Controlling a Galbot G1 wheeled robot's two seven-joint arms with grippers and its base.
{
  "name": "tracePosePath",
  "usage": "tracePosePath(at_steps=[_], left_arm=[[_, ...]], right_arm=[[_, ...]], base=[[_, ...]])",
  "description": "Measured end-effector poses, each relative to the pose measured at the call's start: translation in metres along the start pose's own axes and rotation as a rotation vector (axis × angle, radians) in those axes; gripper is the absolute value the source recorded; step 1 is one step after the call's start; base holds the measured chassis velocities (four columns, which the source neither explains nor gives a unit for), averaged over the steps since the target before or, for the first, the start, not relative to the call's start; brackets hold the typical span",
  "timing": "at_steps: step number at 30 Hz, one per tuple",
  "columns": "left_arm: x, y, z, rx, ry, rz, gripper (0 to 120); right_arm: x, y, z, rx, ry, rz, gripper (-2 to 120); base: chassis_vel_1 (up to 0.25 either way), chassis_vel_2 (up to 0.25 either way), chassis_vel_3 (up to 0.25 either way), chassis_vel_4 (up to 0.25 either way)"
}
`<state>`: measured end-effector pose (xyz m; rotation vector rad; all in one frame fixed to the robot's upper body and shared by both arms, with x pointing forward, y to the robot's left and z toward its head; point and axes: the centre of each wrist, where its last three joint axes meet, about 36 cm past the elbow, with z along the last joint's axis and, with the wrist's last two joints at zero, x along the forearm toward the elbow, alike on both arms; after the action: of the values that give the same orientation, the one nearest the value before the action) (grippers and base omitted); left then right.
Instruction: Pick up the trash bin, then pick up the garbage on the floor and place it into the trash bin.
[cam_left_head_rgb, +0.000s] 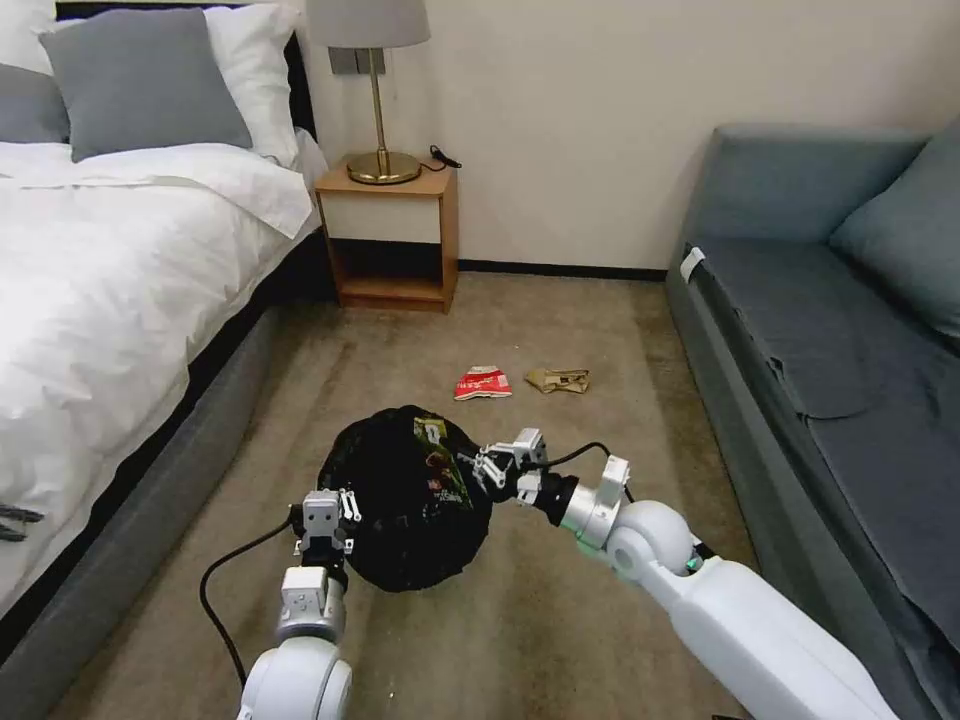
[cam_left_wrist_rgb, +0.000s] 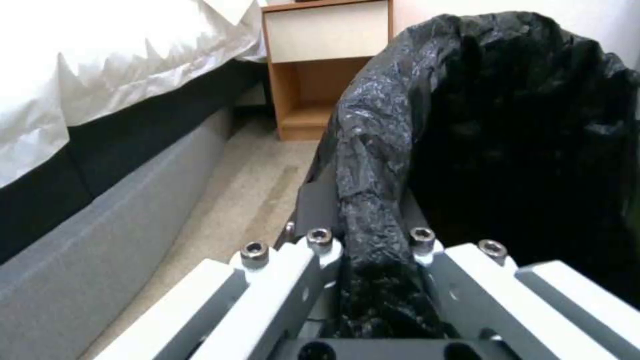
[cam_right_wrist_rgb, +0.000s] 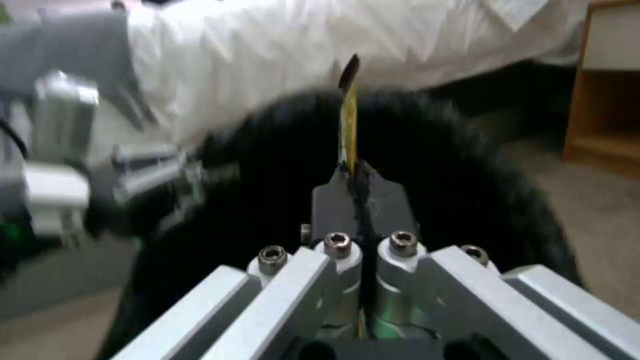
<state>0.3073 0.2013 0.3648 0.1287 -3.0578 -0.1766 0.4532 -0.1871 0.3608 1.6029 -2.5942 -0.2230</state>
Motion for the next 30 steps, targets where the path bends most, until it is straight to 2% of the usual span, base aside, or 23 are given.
tracePosePath(at_steps=[2, 4, 8, 9, 10, 11, 14, 15, 17, 18, 20, 21, 22, 24, 28, 30], left_arm=[[0.0, -0.001, 0.001, 0.005, 0.003, -0.004, 4], [-0.001, -0.002, 0.003, 0.01, 0.003, -0.012, 4], [0.0, -0.003, 0.003, 0.012, 0.0, -0.017, 4], [0.001, -0.003, 0.004, 0.008, -0.004, -0.023, 4], [0.002, -0.003, 0.004, 0.005, -0.006, -0.025, 4], [0.003, -0.004, 0.005, 0.001, -0.01, -0.029, 4], [0.004, -0.004, 0.005, -0.002, -0.015, -0.033, 4], [0.006, -0.005, 0.004, -0.004, -0.025, -0.039, 4], [0.007, -0.004, 0.004, -0.005, -0.03, -0.043, 4], [0.009, -0.003, 0.005, -0.012, -0.039, -0.049, 4], [0.011, -0.001, 0.006, -0.02, -0.048, -0.058, 4], [0.015, 0.001, 0.005, -0.03, -0.057, -0.074, 4], [0.015, 0.001, 0.005, -0.03, -0.057, -0.074, 4], [0.02, 0.004, -0.001, -0.036, -0.078, -0.114, 4], [0.025, 0.002, -0.008, -0.027, -0.092, -0.126, 4], [0.032, 0.003, -0.012, -0.031, -0.108, -0.134, 4]], right_arm=[[-0.001, 0.0, 0.008, 0.001, 0.021, -0.001, 7], [-0.002, -0.002, 0.015, 0.003, 0.035, -0.004, 18], [-0.006, -0.004, 0.019, 0.013, 0.044, -0.006, 26], [-0.01, -0.005, 0.022, 0.02, 0.047, -0.009, 33], [-0.011, -0.005, 0.023, 0.021, 0.047, -0.009, 35], [-0.013, -0.004, 0.024, 0.021, 0.047, -0.009, 43], [-0.016, -0.002, 0.025, 0.022, 0.047, -0.005, 50], [-0.019, 0.0, 0.025, 0.026, 0.048, 0.004, 58], [-0.02, 0.002, 0.024, 0.035, 0.045, 0.013, 61], [-0.02, 0.004, 0.02, 0.044, 0.038, 0.031, 68], [-0.017, 0.003, 0.014, 0.052, 0.027, 0.057, 71], [-0.01, 0.0, 0.005, 0.061, 0.005, 0.079, 80], [-0.01, 0.0, 0.005, 0.061, 0.005, 0.079, 80], [0.013, -0.012, -0.019, 0.099, -0.033, 0.055, 90], [0.028, -0.016, -0.037, 0.128, -0.07, 0.067, 98], [0.042, -0.017, -0.059, 0.139, -0.134, 0.139, 99]], base=[[0.0, 0.0, 0.0, 0.0], [0.0, 0.0, 0.0, 0.0], [0.0, 0.0, 0.0, 0.0], [0.0, 0.0, 0.0, 0.0], [0.0, 0.0, 0.0, 0.0], [0.0, 0.0, 0.0, 0.0], [0.0, 0.0, 0.0, 0.0], [0.0, 0.0, 0.0, 0.0], [0.0, 0.0, 0.0, 0.0], [0.0, 0.0, 0.0, 0.0], [0.0, 0.0, 0.0, 0.0], [0.0, 0.0, 0.0, 0.0], [0.0, 0.0, 0.0, 0.0], [0.0, 0.0, 0.0, 0.0], [0.0, 0.0, 0.0, 0.0], [0.0, 0.0, 0.0, 0.0]])
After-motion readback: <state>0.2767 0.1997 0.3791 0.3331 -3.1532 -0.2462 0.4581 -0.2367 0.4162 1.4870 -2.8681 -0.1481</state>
